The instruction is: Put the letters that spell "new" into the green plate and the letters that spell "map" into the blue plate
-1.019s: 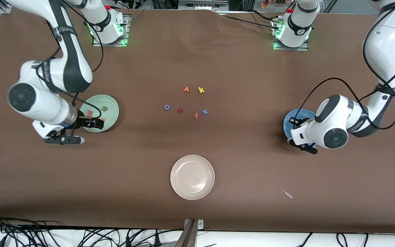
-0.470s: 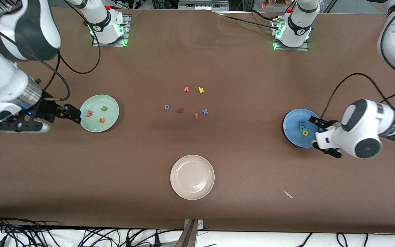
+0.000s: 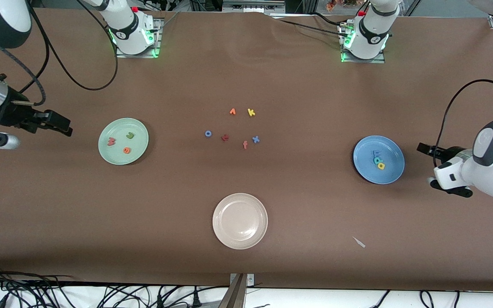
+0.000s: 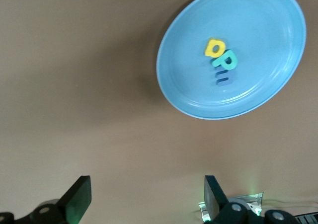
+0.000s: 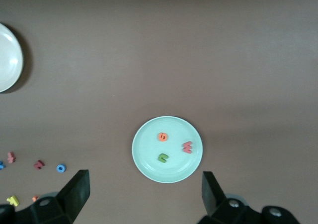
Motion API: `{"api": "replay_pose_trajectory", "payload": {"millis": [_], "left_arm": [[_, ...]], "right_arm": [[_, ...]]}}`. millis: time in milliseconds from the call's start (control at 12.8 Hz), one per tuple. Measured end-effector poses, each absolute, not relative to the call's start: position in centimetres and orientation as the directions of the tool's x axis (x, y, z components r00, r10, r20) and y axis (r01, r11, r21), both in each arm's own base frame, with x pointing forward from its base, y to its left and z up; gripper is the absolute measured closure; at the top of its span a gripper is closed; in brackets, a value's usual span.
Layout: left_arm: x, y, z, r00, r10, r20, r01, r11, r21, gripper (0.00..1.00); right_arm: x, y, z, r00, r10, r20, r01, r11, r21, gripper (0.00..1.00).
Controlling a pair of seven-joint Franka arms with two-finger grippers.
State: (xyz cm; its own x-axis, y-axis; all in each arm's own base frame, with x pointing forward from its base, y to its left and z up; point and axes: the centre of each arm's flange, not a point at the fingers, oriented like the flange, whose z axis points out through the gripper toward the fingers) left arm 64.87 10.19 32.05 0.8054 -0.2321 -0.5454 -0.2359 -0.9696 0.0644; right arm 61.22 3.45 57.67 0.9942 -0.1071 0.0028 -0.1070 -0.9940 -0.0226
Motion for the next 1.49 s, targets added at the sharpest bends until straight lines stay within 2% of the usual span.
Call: {"api": "replay_pose_trajectory", "payload": {"millis": [392,784,1019,1254,1332,1489], "left_arm": [[64.2,13.2,35.2,0.848,-0.186,-0.495,-0.151,-0.982,0.111,0.00],[64.4,11.8,41.3,0.927,-0.074,-0.369,-0.068,-0.997,0.029,0.00],[63.2,10.3,46.8,0.969,0.057,-0.240,0.067,-0.997,0.036,0.00],[61.7,7.8,55.3,0.997,0.062,-0.039,0.062,-0.998,0.008,0.00],[60.6,6.6,57.7,0.999,0.051,-0.008,0.051,-0.999,0.001,0.00],[57.7,4.6,59.0,0.998,0.029,-0.049,0.029,-1.000,-0.005,0.00]], "right_arm": [[60.0,3.6,59.0,0.996,-0.077,-0.036,-0.078,-0.997,-0.026,0.00],[58.0,-0.3,60.4,0.998,-0.057,-0.041,-0.059,-0.996,-0.066,0.00],[55.0,-0.8,60.2,0.997,-0.066,0.040,-0.063,-0.995,-0.075,0.00],[53.6,-1.1,60.2,0.998,-0.059,0.028,-0.057,-0.996,-0.074,0.00],[53.6,-1.1,60.1,0.998,-0.058,0.019,-0.057,-0.996,-0.074,0.00],[54.3,-1.1,59.8,0.998,-0.056,0.004,-0.056,-0.996,-0.072,0.00]]}}
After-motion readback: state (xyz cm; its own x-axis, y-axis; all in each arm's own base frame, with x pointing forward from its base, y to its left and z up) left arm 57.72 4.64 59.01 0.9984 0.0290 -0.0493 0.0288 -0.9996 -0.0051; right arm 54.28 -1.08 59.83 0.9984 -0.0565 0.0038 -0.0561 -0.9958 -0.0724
